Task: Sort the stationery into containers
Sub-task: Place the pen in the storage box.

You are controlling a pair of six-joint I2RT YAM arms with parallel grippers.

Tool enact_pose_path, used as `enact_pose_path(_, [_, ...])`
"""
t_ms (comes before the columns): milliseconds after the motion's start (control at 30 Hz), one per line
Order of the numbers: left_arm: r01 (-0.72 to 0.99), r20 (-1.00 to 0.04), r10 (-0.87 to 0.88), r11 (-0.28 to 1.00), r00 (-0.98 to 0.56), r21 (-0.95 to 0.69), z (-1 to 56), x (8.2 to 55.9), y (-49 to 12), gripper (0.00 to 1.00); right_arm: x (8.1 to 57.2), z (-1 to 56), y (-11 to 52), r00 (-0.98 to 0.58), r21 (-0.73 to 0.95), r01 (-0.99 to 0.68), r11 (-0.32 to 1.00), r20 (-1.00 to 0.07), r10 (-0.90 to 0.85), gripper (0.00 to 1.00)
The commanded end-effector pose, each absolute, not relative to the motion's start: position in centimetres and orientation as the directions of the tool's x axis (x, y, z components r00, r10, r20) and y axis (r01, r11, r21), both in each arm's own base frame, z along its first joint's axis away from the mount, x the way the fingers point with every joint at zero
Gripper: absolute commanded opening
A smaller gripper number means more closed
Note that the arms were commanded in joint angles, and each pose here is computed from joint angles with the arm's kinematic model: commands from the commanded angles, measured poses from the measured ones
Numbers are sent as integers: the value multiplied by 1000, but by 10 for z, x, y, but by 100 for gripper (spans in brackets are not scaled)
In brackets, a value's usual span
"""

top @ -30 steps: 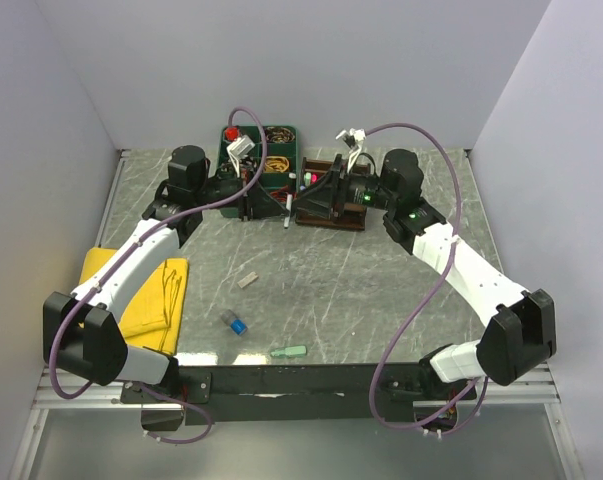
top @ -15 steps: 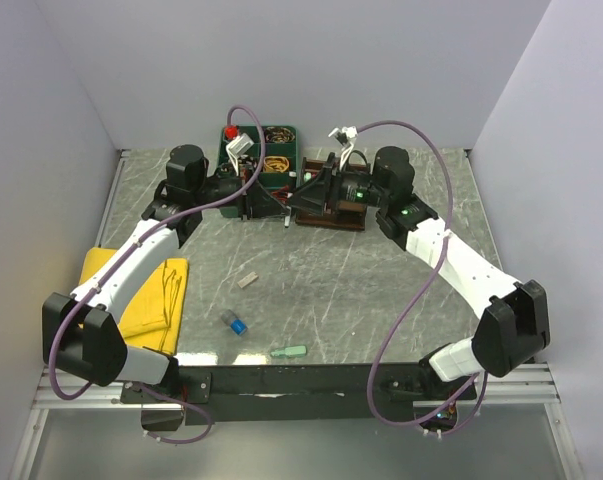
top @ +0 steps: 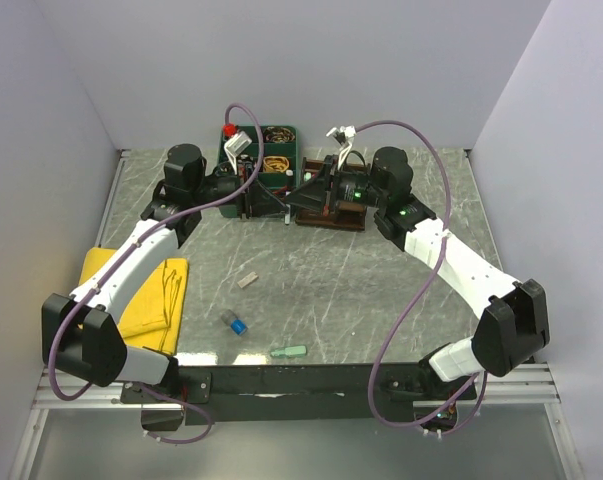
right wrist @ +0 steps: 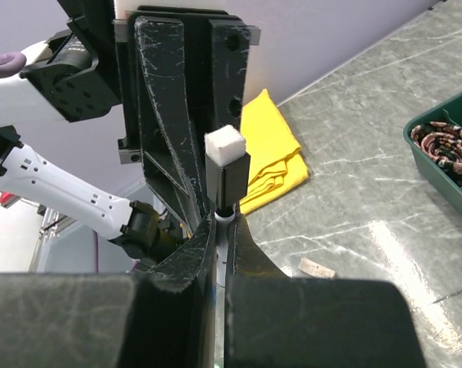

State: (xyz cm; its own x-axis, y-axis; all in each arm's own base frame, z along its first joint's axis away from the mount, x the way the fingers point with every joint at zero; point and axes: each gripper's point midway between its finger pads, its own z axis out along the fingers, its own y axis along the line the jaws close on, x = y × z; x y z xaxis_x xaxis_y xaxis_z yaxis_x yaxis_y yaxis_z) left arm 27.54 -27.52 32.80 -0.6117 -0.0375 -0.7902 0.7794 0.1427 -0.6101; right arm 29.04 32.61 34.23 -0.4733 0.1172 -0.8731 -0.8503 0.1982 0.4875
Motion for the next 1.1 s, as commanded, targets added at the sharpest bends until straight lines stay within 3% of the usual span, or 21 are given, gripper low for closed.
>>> enact_pose_path(0, [806, -815, -62, 124, -576, -579, 348, 269, -274, 26, 290, 371, 330, -403, 427, -888, 171, -901, 161, 0])
enact_pose_path(100, [807, -815, -63, 120, -576, -579, 348, 269, -274, 33, 290, 373, 330, -411, 438, -882, 172, -895, 172, 0])
enact_pose_path(300, [807, -813, -60, 102, -579, -582, 347, 267, -275, 27, 289, 374, 330, -421, 450, -877, 171, -889, 182, 0])
enact_pose_path(633, [831, -831, -58, 41, -553, -555, 355, 260, -280, 28, 291, 372, 332, -473, 506, -848, 158, -856, 207, 0])
enact_pose_path(733, [840, -840, -50, 21, -541, -542, 356, 256, -282, 20, 292, 371, 333, -475, 508, -848, 155, -856, 205, 0])
enact_pose_path(867, [855, -854, -41, -7, -519, -519, 358, 251, -282, 1, 293, 369, 335, -478, 509, -847, 156, -856, 196, 0])
enact_pose_path(900, [856, -855, -36, -15, -517, -517, 359, 249, -283, 1, 293, 367, 335, -480, 510, -845, 159, -856, 191, 2])
enact_pose_path(933, [858, -858, -34, -19, -513, -513, 359, 248, -282, 1, 293, 366, 334, -476, 506, -847, 166, -859, 188, 18])
enact_pose_path(1033, [866, -866, -17, -14, -500, -499, 360, 245, -281, 1, 292, 361, 326, -443, 468, -859, 208, -883, 156, 48])
enact_pose_path(1067, [875, -874, -17, -13, -485, -485, 360, 244, -280, 1, 283, 365, 323, -416, 436, -881, 184, -899, 137, 51])
